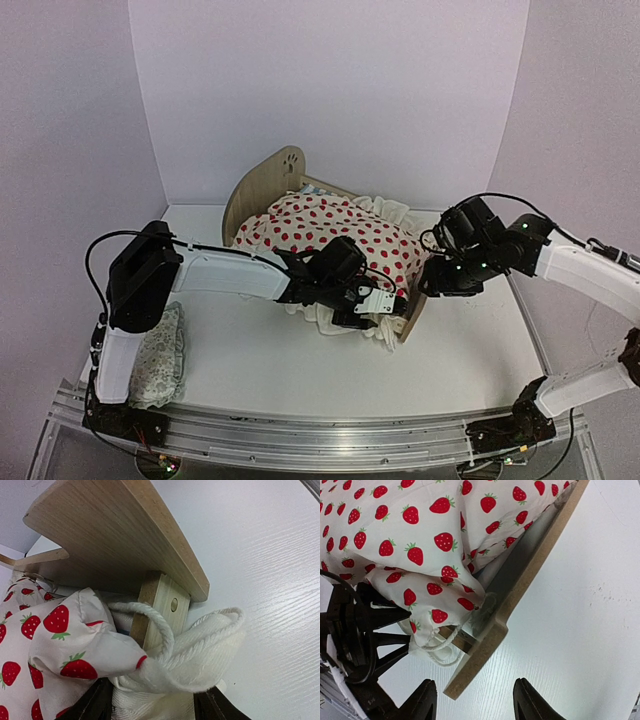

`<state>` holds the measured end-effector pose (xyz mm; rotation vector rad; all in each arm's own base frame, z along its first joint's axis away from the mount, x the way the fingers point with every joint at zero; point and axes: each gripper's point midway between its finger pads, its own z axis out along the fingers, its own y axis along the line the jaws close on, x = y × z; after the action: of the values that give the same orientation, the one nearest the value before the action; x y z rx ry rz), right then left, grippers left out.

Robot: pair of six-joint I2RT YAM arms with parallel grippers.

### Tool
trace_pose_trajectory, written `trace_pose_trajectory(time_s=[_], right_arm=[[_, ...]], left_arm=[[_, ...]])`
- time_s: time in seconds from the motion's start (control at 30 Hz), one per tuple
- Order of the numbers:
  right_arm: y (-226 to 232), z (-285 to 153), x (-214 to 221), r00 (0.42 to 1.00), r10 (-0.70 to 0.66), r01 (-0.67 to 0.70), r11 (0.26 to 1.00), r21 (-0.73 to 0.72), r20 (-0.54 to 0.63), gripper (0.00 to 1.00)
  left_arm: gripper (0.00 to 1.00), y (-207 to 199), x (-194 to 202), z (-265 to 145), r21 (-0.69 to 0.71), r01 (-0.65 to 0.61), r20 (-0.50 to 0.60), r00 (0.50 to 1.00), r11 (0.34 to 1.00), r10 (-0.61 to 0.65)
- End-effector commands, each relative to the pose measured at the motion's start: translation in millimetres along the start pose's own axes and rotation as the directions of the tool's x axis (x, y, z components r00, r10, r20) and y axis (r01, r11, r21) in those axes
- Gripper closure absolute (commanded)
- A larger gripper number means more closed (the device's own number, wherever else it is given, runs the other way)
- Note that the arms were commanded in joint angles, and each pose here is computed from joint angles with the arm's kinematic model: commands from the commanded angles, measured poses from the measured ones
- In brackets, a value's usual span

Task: Set up the pet bed
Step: Cross the right ropes of the mattress closest to the robot.

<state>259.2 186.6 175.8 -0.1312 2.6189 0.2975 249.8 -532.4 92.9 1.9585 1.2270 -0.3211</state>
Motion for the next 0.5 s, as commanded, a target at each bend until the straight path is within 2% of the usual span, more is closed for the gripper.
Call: trace_pose_trajectory(time_s=[0.0, 0.07, 0.23, 0.37, 0.47], right_arm=[[-13.9, -14.1, 5.7, 0.998, 0.044, -0.045, 0.999, 0.031, 0.034, 0.46], [-17.1, -16.2, 9.5, 0.998, 0.046, -0.047, 0.998, 0.036, 0.031, 0.46], [-21.7, -21.5, 14.1, 0.998, 0.049, -0.05, 0.998, 0.046, 0.026, 0.46], [-22.7, -24.3, 13.6, 0.998, 0.051, -0.052, 0.997, 0.048, 0.031, 0.46], [-22.5, -25.2, 11.6, 0.998, 0.051, -0.053, 0.997, 0.049, 0.037, 0.46]], left_arm=[[0.44, -9.9, 10.6, 15.3, 0.041, -0.066, -0.025, 0.997, 0.997, 0.067], [0.43, -9.3, 17.7, 20.0, 0.025, -0.079, -0.048, 0.996, 0.997, 0.08], [0.34, -1.1, 33.9, 25.0, -0.051, -0.104, -0.11, 0.989, 0.993, 0.098], [0.24, 16.5, 11.3, 4.3, -0.124, -0.077, -0.052, 0.996, 0.989, 0.071], [0.22, 30.2, -12.4, -22.4, -0.163, -0.013, 0.014, 1.0, 0.987, 0.016]])
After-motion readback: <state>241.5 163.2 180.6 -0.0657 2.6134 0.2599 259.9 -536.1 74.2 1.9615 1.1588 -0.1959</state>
